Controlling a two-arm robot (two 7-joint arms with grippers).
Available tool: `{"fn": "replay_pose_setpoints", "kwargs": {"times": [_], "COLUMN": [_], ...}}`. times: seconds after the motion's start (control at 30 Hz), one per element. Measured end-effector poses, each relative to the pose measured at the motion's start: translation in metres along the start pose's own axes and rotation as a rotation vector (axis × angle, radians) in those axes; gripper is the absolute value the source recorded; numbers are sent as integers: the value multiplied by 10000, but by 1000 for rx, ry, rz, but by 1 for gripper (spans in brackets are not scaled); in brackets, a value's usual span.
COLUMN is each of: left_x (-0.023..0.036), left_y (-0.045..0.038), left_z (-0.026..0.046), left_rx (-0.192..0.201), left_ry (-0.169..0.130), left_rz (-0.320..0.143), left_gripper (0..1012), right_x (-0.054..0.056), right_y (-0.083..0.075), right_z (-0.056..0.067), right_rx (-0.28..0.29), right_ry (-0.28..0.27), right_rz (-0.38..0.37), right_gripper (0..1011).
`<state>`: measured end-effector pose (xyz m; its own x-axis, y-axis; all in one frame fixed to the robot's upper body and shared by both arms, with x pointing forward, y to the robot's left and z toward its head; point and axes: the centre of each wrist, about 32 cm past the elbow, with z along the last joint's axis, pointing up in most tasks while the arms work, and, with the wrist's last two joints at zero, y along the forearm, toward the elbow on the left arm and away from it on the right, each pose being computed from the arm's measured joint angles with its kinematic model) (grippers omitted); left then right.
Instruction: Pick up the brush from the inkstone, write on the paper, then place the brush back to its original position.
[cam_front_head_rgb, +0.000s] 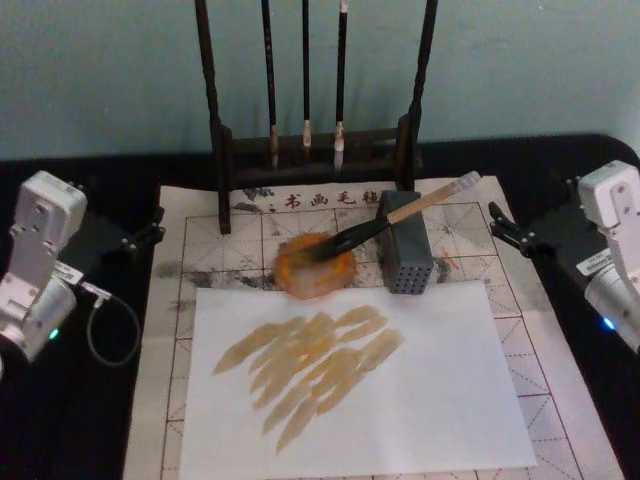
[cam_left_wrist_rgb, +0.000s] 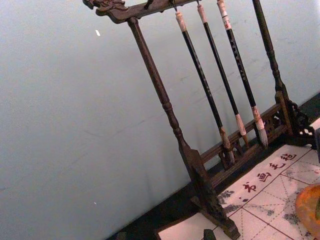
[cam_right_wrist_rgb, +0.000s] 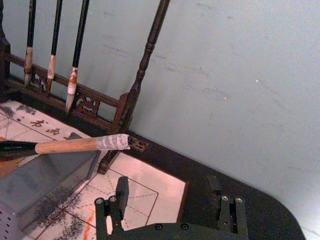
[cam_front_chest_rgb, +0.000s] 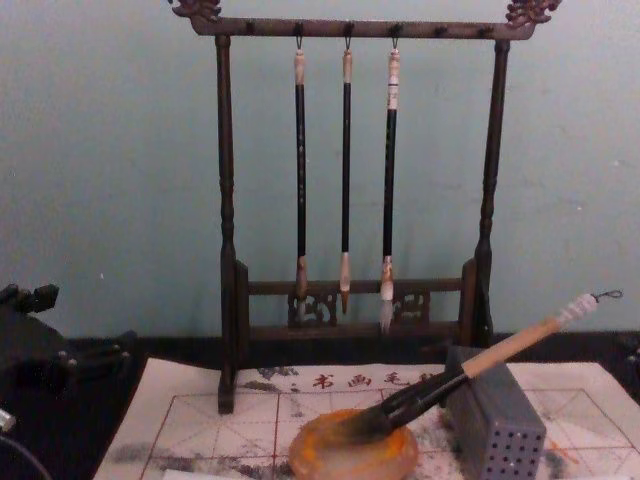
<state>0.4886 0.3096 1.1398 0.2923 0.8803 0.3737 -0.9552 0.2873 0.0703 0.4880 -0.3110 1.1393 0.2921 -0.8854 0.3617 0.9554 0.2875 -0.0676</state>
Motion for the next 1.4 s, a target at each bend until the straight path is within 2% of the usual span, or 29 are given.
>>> {"fn": "replay_pose_setpoints", "kwargs": {"times": [0.13, 0.37, 0.47, 0.5, 0.53, 0.67, 0.73, 0.8, 0.83, 0.87, 0.93, 0.97, 1.07, 1.17, 1.2, 1.27, 1.33, 1.4], "left_x": [0, 0, 0, 0, 0, 0, 0, 0, 0, 0, 0, 0, 0, 0, 0, 0, 0, 0], "left_y": [0, 0, 0, 0, 0, 0, 0, 0, 0, 0, 0, 0, 0, 0, 0, 0, 0, 0], "left_z": [0, 0, 0, 0, 0, 0, 0, 0, 0, 0, 0, 0, 0, 0, 0, 0, 0, 0], "left_rx": [0, 0, 0, 0, 0, 0, 0, 0, 0, 0, 0, 0, 0, 0, 0, 0, 0, 0], "left_ry": [0, 0, 0, 0, 0, 0, 0, 0, 0, 0, 0, 0, 0, 0, 0, 0, 0, 0], "left_rz": [0, 0, 0, 0, 0, 0, 0, 0, 0, 0, 0, 0, 0, 0, 0, 0, 0, 0], "left_gripper": [1001, 1001, 1001, 1001, 1001, 1001, 1001, 1001, 1001, 1001, 1001, 1001, 1001, 1001, 1001, 1001, 1001, 1001], "right_x": [11, 22, 6, 6, -10, -61, -91, -109, -129, -129, -167, -167, -208, -235, -249, -264, -287, -300], "right_y": [-31, -137, -195, -195, -207, -211, -199, -187, -171, -171, -128, -128, -62, -14, 15, 43, 99, 129], "right_z": [-14, -33, -44, -44, -51, -74, -94, -108, -125, -125, -163, -163, -220, -256, -283, -299, -342, -362], "right_rx": [6, 29, 44, 44, 51, 65, 70, 74, 78, 78, 83, 83, 100, 117, 126, 134, 144, 149], "right_ry": [46, 189, 287, 287, 328, 433, 494, 527, 565, 565, 644, 644, 753, 819, 862, 897, 974, 1014], "right_rz": [4, 20, 35, 35, 46, 86, 109, 123, 139, 139, 168, 168, 203, 221, 231, 240, 254, 261], "right_gripper": [1000, 1000, 1000, 1000, 1000, 1000, 1000, 1000, 1000, 1000, 1000, 1000, 1000, 1000, 1000, 1000, 1000, 1000]}}
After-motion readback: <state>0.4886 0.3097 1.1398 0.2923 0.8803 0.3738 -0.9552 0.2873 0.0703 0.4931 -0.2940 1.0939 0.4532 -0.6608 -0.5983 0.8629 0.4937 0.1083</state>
